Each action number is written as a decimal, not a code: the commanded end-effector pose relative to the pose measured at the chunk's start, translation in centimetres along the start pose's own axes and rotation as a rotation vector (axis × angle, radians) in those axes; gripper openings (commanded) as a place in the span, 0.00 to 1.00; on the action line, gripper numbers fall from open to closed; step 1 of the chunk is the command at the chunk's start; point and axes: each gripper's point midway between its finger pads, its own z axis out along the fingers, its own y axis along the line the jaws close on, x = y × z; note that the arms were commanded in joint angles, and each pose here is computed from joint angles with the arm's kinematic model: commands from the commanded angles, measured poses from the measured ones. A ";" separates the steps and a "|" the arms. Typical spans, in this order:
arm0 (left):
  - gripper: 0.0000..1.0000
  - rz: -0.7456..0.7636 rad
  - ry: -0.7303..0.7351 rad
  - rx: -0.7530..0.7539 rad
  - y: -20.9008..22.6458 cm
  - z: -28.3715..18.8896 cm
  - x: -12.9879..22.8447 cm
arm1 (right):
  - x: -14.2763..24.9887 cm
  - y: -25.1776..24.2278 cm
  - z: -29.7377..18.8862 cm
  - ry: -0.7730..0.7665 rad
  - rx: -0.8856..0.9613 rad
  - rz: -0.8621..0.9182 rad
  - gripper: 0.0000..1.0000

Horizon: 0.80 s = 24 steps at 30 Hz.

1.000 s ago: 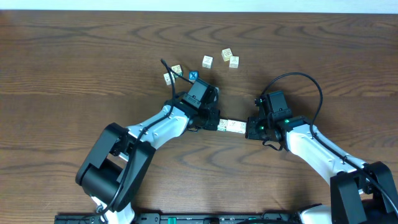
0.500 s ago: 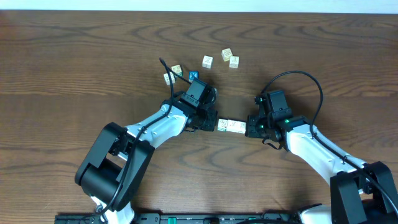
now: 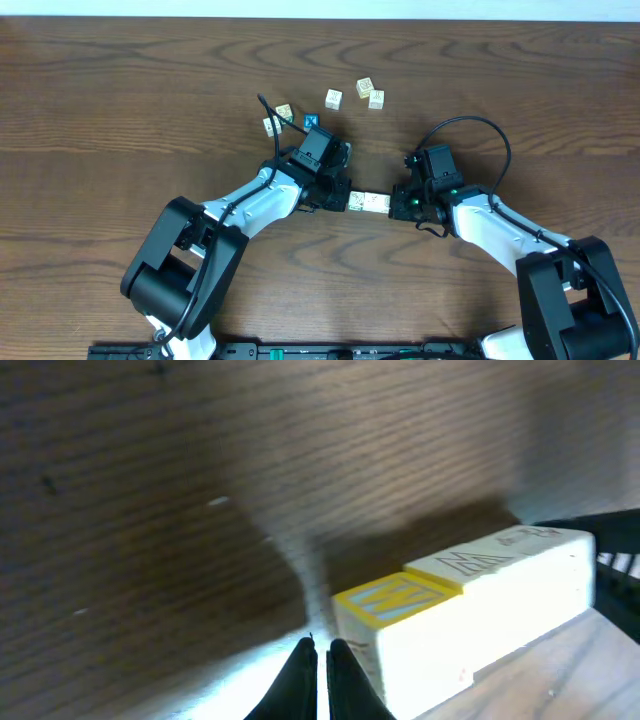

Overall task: Lift 3 blocks
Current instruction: 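Move the right gripper left to the '3' block's right end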

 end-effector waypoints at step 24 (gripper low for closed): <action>0.08 0.026 -0.005 0.033 -0.7 -0.1 -0.7 | -0.2 -0.4 -0.6 0.040 0.050 -0.079 0.01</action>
